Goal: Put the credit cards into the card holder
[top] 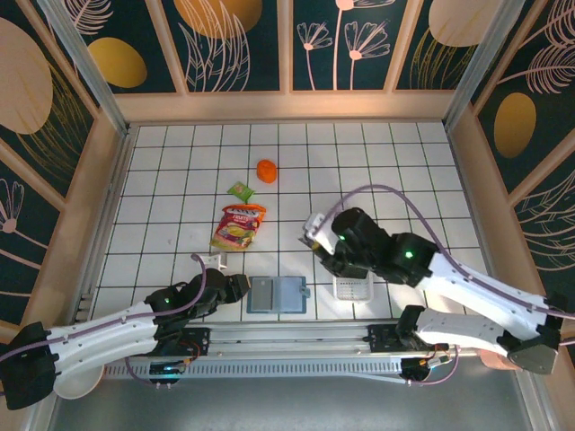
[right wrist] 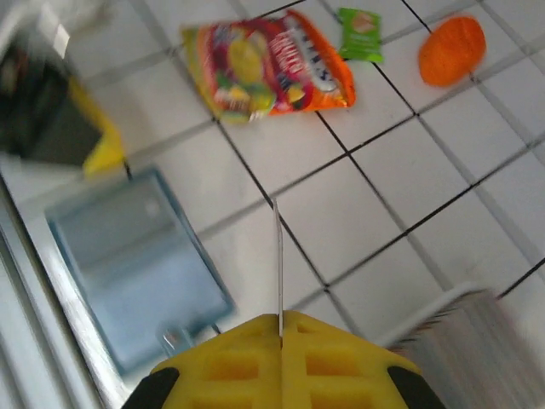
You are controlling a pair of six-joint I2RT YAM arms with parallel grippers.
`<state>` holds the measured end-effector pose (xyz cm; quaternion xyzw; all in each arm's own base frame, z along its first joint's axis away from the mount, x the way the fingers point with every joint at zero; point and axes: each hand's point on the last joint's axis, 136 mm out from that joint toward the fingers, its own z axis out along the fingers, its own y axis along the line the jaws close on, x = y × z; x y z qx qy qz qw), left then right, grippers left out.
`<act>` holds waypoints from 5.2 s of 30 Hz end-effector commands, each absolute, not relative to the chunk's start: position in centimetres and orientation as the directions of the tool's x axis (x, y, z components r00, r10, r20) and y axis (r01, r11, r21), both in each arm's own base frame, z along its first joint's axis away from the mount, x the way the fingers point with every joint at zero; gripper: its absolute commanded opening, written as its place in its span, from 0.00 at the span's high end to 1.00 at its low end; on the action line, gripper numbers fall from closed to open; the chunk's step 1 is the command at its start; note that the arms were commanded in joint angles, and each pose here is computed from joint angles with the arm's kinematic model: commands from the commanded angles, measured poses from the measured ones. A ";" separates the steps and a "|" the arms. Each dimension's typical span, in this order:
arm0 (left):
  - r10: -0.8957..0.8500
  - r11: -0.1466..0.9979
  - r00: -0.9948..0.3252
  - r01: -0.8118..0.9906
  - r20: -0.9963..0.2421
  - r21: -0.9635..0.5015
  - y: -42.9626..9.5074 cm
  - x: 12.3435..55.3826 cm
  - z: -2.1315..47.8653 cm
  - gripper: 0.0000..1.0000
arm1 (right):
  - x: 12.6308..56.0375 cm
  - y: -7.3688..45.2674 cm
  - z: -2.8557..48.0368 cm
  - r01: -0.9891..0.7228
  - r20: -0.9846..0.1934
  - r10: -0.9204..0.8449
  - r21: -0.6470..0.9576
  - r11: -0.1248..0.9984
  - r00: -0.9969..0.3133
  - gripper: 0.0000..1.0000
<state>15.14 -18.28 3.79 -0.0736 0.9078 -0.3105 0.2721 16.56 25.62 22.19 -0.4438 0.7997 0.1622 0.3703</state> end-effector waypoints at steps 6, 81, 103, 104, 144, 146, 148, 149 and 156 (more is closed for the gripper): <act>-0.298 0.761 -0.864 0.042 -0.405 -0.648 -19.4 14.6 4.1 0.75 | 15.8 32.0 16.6 -0.145 -0.337 0.200 0.767 0.625 -0.920 1.00; -0.212 0.807 -0.928 0.012 -0.308 -0.590 -19.0 12.4 -0.2 0.99 | 10.2 32.2 2.6 0.093 -0.166 0.229 0.580 0.809 -0.959 1.00; -0.217 0.811 -0.926 0.005 -0.310 -0.584 -18.8 12.5 -0.4 0.99 | 9.9 31.5 2.9 0.081 -0.190 0.221 0.554 0.829 -0.957 1.00; -0.218 0.812 -0.926 0.005 -0.310 -0.584 -18.8 12.5 -0.4 0.99 | 9.8 31.5 2.8 0.081 -0.186 0.218 0.554 0.829 -0.958 1.00; -0.232 0.804 -0.926 -0.010 -0.297 -0.595 -18.3 12.1 -0.8 1.00 | 11.2 31.7 1.7 0.156 -0.227 0.345 0.584 0.797 -0.911 1.00; -0.233 0.800 -0.928 -0.012 -0.292 -0.600 -18.4 12.0 -0.9 1.00 | 11.4 31.7 1.7 0.158 -0.232 0.352 0.588 0.793 -0.907 1.00; -0.231 0.801 -0.929 -0.012 -0.290 -0.599 -18.4 12.0 -0.9 1.00 | 11.4 31.7 1.6 0.165 -0.229 0.360 0.591 0.790 -0.905 1.00; -0.232 0.801 -0.928 -0.013 -0.291 -0.598 -18.4 12.0 -0.9 1.00 | 11.3 31.7 1.4 0.166 -0.226 0.359 0.591 0.789 -0.905 1.00; -0.234 0.801 -0.928 -0.014 -0.291 -0.598 -18.5 12.1 -0.9 1.00 | 11.5 31.7 0.9 0.177 -0.227 0.373 0.591 0.787 -0.900 1.00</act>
